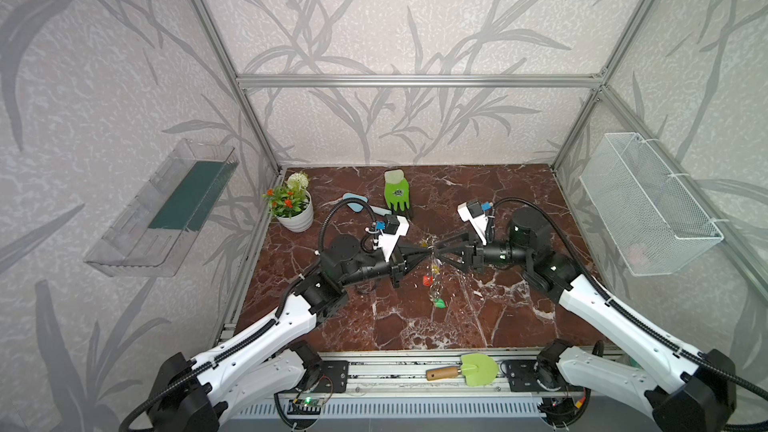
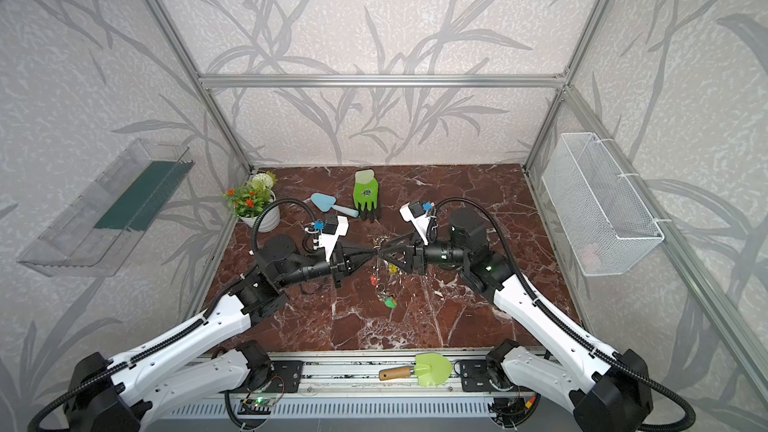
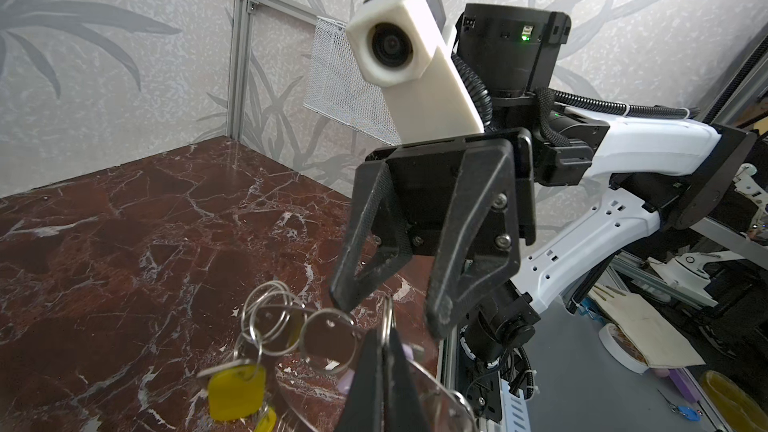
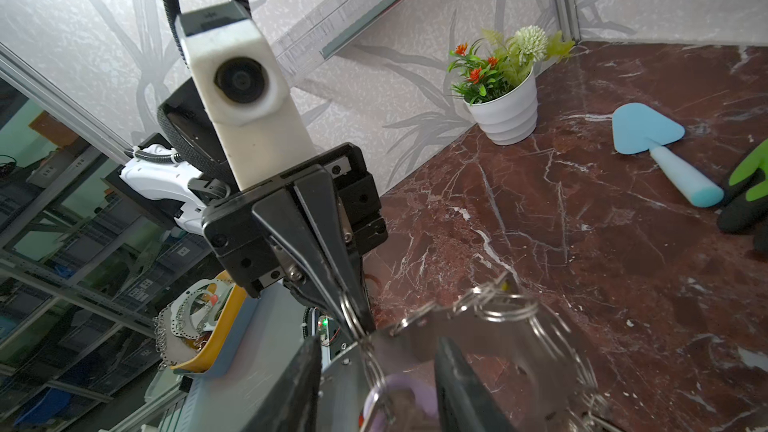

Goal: Put the keys on the keyring

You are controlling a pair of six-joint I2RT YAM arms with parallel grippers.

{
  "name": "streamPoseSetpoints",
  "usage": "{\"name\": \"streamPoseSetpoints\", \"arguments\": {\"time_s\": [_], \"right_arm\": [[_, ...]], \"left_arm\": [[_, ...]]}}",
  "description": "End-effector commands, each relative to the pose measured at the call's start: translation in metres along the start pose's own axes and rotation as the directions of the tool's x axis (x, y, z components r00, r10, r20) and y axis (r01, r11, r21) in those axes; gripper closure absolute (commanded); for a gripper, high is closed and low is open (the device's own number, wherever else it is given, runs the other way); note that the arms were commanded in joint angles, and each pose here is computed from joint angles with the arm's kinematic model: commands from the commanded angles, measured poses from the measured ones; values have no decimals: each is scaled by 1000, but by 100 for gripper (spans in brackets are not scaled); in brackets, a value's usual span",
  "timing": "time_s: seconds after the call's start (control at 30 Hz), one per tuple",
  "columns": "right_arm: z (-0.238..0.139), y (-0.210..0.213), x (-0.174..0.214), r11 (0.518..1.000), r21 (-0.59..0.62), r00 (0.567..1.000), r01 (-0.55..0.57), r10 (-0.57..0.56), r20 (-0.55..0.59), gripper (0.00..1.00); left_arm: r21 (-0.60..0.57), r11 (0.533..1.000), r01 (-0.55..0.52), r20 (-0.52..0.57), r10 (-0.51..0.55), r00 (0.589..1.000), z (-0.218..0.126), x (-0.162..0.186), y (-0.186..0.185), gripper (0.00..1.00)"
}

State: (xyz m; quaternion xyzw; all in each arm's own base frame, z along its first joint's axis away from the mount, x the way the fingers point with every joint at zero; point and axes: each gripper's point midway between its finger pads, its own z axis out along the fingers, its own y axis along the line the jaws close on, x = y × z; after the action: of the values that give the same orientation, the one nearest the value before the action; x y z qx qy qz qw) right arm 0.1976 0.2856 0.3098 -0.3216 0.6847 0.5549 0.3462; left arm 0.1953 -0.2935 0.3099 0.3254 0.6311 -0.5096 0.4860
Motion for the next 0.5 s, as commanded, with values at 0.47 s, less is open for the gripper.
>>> {"name": "streamPoseSetpoints", "arguments": {"time_s": [0.47], "right_arm": [[8, 16, -4, 996, -80, 999, 32, -32, 3, 86]], "left_arm": [[49, 998, -38, 71, 34, 997, -2, -19, -13, 100]]}}
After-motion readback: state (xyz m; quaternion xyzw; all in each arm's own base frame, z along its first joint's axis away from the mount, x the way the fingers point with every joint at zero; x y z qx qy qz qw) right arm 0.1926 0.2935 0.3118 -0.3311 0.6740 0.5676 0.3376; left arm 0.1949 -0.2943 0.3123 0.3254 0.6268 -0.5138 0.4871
